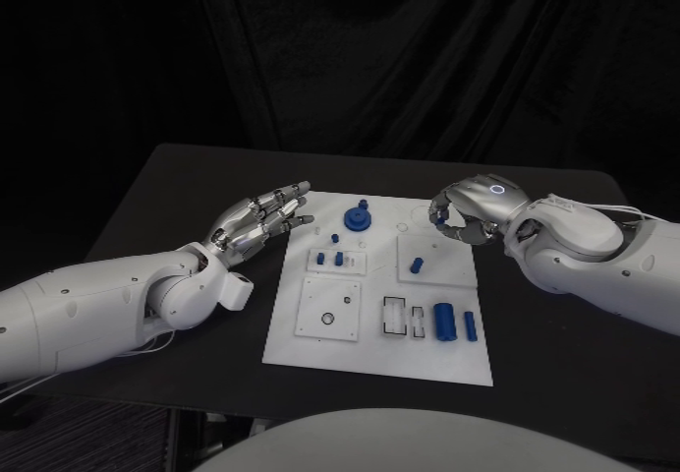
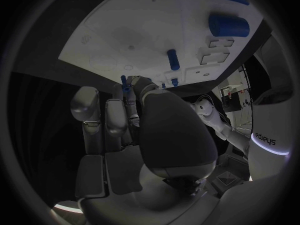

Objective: Assemble the parts on the task board

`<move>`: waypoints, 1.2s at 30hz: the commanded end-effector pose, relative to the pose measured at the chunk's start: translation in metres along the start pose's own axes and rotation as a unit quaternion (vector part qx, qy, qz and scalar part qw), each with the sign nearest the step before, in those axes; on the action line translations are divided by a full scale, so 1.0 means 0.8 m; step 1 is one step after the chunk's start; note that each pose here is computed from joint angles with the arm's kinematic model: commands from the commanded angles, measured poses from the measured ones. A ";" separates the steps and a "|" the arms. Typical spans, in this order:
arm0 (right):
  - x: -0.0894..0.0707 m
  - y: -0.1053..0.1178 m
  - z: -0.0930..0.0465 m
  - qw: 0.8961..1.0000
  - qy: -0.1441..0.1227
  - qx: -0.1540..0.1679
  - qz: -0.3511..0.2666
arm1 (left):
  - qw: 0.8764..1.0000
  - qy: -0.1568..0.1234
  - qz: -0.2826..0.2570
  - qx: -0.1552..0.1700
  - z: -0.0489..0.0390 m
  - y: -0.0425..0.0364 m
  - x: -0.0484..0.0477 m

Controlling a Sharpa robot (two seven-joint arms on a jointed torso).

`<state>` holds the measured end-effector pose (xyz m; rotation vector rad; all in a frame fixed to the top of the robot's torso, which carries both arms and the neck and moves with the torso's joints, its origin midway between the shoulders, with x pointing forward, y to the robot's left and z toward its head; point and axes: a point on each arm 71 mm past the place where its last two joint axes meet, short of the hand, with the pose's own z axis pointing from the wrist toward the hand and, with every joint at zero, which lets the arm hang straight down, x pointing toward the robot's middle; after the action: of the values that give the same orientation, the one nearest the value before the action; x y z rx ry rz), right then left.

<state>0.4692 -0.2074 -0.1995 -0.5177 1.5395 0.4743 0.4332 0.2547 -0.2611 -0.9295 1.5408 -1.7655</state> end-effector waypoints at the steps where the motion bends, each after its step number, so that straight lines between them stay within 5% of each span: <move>1: -0.012 0.005 0.000 1.000 -0.008 -0.002 -0.004 | 1.000 0.001 -0.005 0.028 0.001 -0.0043 0.002; 8: -0.019 0.030 -0.001 1.000 0.010 -0.023 0.001 | 1.000 0.004 -0.006 0.028 0.003 -0.0035 0.005; 15: -0.017 0.089 0.002 0.996 0.028 -0.079 0.020 | 1.000 0.002 -0.005 0.027 0.003 -0.0034 0.004; 26: 0.013 0.160 0.015 0.987 0.062 -0.139 0.044 | 1.000 0.006 -0.007 0.026 0.007 -0.0019 0.007; 36: 0.033 0.187 0.025 0.983 0.079 -0.158 0.053 | 1.000 0.009 -0.008 0.024 0.009 -0.0005 0.009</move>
<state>0.3969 -0.0761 -0.2259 -0.7225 1.6376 0.8021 0.4353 0.2459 -0.2623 -0.9232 1.5452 -1.7797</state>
